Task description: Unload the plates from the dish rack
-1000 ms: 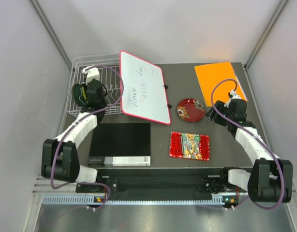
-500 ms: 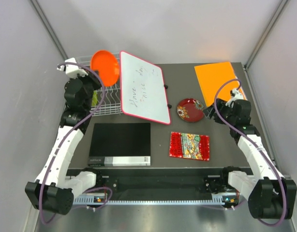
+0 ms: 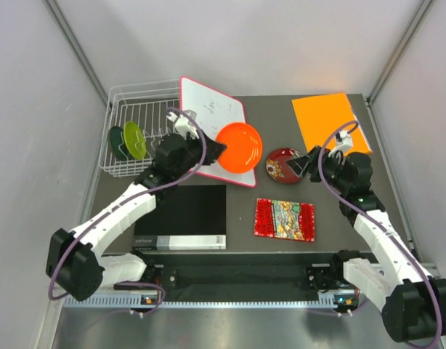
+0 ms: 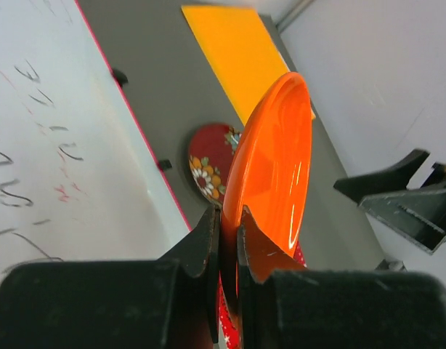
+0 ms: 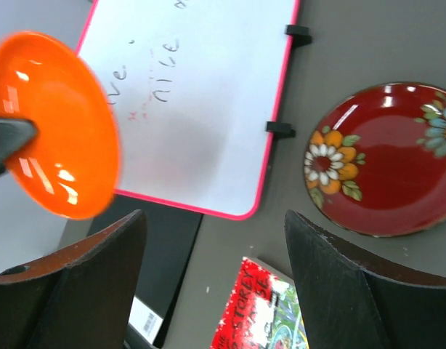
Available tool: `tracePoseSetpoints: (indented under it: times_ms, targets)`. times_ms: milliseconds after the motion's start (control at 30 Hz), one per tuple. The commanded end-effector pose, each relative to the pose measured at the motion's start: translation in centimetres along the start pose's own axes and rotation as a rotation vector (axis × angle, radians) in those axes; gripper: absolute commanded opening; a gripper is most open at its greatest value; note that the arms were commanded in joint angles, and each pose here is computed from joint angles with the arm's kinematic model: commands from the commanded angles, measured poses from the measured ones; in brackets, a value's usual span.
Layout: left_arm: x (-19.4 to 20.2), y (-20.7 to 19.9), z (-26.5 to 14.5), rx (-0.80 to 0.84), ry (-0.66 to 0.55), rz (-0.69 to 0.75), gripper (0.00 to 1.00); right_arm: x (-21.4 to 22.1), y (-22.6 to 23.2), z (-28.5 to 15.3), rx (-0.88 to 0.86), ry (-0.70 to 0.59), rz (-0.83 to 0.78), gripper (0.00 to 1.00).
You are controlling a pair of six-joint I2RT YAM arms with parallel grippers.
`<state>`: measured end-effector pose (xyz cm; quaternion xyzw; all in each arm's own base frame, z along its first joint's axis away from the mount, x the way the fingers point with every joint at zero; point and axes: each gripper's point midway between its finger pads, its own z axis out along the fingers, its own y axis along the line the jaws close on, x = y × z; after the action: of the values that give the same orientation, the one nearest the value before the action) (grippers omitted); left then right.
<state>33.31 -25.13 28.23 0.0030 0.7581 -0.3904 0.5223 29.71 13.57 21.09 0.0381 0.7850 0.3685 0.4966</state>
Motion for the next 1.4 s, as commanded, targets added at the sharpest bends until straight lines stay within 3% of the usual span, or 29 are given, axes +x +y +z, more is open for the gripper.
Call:
tracePoseSetpoints:
  times_ms: [0,500,600,767,933,1133,1200,1267,1367]
  targets:
    - [-0.5,-3.2,1.0,0.113,-0.064,-0.034,0.00,-0.7,3.4,0.8,-0.163,-0.048,0.008,0.76]
    - [4.0,-4.3,3.8,0.165,0.028,-0.063,0.00,1.2,6.6,3.5,-0.321,-0.006,0.053,0.75]
    - [4.5,-4.6,4.0,0.189,0.037,-0.075,0.00,1.5,6.7,4.0,-0.337,0.005,0.058,0.70]
    - [4.8,-5.5,4.3,0.233,0.046,-0.076,0.00,2.4,6.9,4.6,-0.388,0.021,0.096,0.42]
    - [5.5,-6.1,4.4,0.283,0.071,-0.080,0.00,3.0,7.4,4.6,-0.449,0.036,0.114,0.00]
    - [6.3,-6.2,4.5,0.306,0.092,-0.070,0.00,2.5,6.6,4.5,-0.400,-0.007,0.106,0.00]
    - [6.3,-5.8,4.6,0.294,0.092,-0.031,0.34,2.4,4.7,4.8,-0.294,-0.012,0.094,0.00]
    - [6.1,-5.1,4.6,0.256,0.089,0.029,0.61,2.2,3.3,4.5,-0.191,-0.004,0.087,0.00]
    - [4.7,-3.9,4.0,0.176,0.045,0.117,0.77,0.3,0.7,3.8,-0.061,-0.070,0.057,0.00]
